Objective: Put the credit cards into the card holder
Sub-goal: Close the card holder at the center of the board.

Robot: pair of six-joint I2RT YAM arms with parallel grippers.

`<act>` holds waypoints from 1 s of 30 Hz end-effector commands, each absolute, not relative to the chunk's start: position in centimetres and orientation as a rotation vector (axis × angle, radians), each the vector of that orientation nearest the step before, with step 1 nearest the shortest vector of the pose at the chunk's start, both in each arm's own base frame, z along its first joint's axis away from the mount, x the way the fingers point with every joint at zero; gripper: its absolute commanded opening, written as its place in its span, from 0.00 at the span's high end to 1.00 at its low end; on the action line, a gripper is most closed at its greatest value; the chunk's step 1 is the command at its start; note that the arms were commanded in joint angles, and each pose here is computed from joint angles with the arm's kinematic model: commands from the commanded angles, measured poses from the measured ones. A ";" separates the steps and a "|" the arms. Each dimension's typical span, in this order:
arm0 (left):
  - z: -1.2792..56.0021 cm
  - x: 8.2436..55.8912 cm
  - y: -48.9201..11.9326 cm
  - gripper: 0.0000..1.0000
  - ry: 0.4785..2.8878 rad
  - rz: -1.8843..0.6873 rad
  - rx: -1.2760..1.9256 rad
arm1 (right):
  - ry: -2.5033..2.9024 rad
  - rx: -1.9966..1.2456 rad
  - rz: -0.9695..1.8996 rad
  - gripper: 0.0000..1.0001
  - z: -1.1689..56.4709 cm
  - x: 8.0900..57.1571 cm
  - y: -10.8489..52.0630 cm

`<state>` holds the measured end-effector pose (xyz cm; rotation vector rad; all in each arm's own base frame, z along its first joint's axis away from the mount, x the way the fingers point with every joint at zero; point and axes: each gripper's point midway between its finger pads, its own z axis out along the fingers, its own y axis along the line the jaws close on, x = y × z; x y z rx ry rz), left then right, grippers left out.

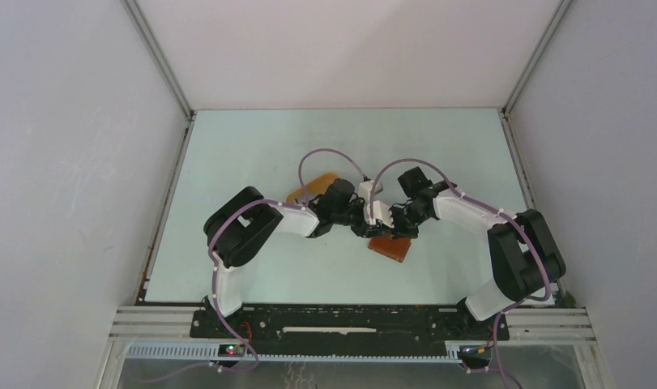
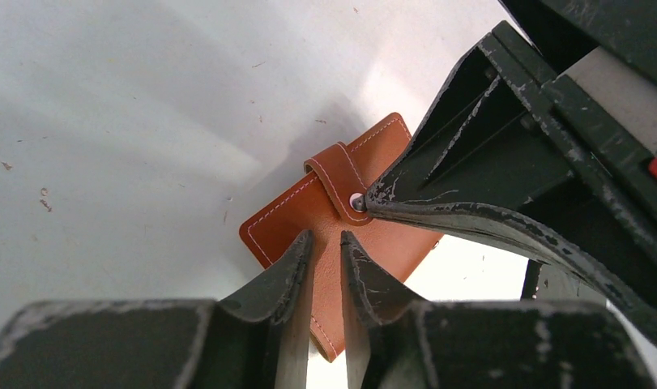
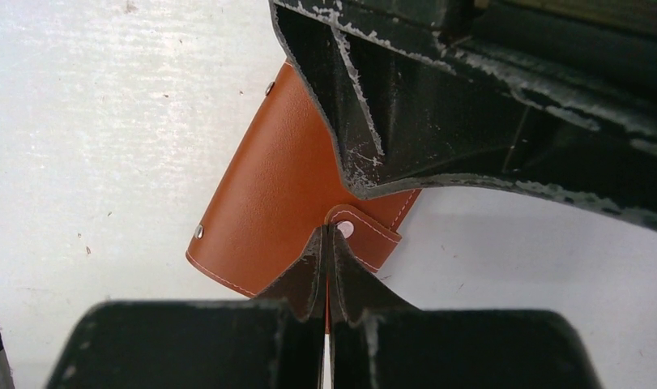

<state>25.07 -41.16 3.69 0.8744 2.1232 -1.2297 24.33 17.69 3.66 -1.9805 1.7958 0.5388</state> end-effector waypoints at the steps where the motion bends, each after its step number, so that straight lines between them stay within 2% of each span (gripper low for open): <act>1: 4.3 25.3 -42.1 0.77 2.100 -1.243 0.903 | 1.825 -2.011 0.538 1.00 3.1 24.1 17.6; 20: 5.3 25.3 -42.3 0.77 2.061 -1.308 0.858 | 1.881 -1.990 0.533 1.00 2.8 24.5 17.7; 30: 7.1 25.9 -43.6 0.88 1.995 -1.503 0.705 | 1.875 -1.988 0.543 1.00 2.9 24.4 17.8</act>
